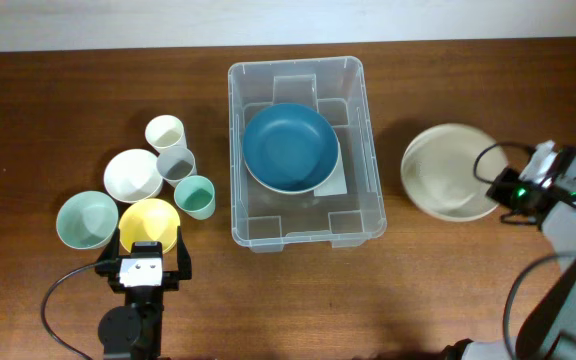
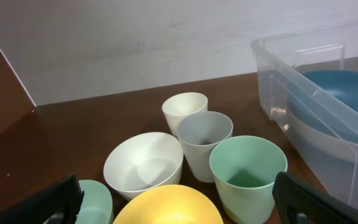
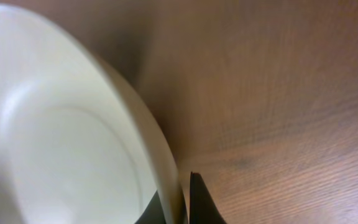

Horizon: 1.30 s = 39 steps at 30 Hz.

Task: Pack container
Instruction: 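Lift the cream bowl with the right gripper and lower it into the container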

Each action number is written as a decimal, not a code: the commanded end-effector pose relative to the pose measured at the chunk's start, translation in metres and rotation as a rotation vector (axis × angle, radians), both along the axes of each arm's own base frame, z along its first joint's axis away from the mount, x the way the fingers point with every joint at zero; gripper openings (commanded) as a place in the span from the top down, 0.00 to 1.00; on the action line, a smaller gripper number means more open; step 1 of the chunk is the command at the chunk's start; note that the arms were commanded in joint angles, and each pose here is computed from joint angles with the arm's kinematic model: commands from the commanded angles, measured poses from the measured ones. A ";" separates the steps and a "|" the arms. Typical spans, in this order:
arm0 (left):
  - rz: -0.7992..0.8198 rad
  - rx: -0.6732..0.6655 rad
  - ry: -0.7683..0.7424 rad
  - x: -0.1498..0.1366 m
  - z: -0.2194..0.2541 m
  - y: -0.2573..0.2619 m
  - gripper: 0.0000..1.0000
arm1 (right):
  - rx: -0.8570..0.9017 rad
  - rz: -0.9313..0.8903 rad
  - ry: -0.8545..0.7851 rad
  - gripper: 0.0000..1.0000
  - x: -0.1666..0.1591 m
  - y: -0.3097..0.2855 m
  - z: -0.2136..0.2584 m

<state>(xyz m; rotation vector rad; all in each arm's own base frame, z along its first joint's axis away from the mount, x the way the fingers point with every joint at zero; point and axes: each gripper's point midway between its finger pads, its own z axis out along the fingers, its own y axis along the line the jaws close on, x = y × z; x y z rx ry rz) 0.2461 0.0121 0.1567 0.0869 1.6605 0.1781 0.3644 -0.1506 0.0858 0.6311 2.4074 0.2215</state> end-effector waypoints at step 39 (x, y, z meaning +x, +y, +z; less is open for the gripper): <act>-0.016 0.012 0.000 0.000 -0.002 -0.003 0.00 | -0.212 0.690 -0.361 0.96 0.109 0.323 0.076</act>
